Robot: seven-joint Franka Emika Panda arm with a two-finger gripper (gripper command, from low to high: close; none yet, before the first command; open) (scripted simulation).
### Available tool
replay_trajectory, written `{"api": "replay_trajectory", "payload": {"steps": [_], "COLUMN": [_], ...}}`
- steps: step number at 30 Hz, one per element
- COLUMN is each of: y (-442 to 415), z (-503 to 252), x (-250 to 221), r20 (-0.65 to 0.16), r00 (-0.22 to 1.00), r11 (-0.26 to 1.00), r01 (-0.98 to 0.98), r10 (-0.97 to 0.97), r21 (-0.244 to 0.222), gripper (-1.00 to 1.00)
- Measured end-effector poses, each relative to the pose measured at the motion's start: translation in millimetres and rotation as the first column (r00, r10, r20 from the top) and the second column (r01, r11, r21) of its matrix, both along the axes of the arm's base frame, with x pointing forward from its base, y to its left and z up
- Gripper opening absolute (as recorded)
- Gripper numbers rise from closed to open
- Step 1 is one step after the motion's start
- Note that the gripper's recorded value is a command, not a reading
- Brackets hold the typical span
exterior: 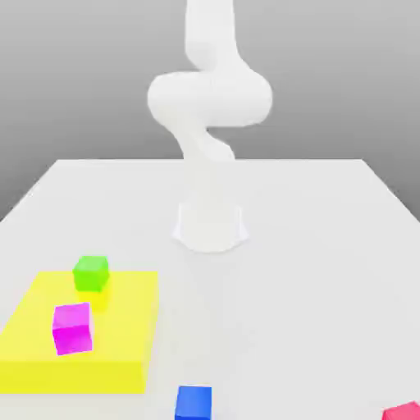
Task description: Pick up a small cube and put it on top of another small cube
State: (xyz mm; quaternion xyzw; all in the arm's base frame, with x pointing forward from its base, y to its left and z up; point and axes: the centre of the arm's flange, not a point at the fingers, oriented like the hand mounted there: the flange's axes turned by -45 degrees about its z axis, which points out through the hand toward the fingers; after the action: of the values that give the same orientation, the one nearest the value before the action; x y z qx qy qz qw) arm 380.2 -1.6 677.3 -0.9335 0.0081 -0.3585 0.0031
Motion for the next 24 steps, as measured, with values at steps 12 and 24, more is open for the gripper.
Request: {"api": "replay_trajectory", "payload": {"steps": [12, 24], "y": [-9, -18], "z": [-197, -420], "x": [114, 131], "r20": [-0.316, -0.596], "r00": [0.949, 0.802], "r11": [1.000, 0.999], "r01": [0.014, 0.032], "r10": [-0.012, -0.024], "r21": [0.006, 0.003], "gripper": [0.00, 0.00]}}
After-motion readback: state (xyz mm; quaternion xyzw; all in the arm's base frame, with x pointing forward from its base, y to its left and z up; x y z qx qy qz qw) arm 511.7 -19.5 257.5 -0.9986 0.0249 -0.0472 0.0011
